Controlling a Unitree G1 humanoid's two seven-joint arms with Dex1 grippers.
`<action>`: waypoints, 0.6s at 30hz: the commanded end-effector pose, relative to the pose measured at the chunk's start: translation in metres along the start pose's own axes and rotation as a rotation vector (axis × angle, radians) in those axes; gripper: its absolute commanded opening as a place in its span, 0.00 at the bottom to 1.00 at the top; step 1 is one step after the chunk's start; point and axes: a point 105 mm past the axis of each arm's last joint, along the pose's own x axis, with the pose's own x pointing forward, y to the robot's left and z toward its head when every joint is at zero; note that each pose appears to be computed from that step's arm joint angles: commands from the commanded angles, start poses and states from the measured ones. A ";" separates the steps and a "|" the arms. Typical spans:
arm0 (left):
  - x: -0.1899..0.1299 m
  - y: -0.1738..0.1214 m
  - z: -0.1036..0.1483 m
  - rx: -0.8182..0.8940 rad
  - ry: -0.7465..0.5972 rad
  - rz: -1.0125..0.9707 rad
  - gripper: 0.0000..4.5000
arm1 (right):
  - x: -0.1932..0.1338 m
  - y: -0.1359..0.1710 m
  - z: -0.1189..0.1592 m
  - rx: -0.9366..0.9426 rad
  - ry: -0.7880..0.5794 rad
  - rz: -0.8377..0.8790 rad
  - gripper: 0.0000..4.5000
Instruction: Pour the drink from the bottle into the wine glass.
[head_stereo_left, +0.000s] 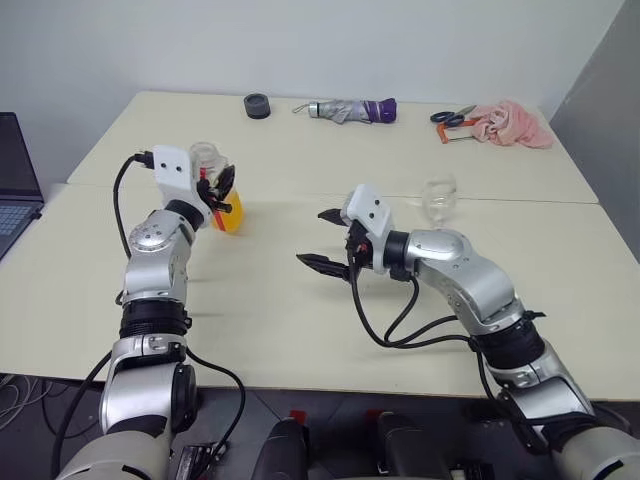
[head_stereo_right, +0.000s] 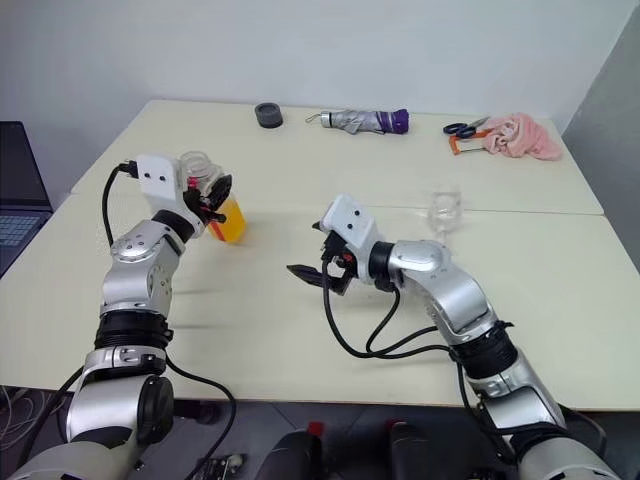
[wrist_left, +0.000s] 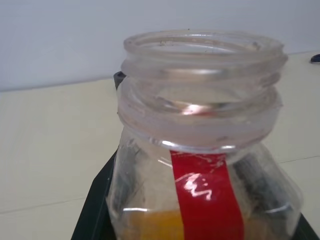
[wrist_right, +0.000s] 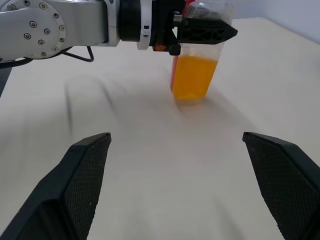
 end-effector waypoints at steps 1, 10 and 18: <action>0.001 0.006 0.012 0.017 -0.054 0.028 0.38 | 0.006 -0.008 0.018 -0.056 -0.052 -0.054 1.00; -0.003 0.013 -0.005 -0.016 -0.018 0.048 0.45 | 0.010 0.001 0.026 -0.034 -0.108 -0.033 1.00; -0.005 0.013 -0.004 -0.023 -0.023 0.046 1.00 | 0.006 0.006 0.027 0.019 -0.124 -0.016 1.00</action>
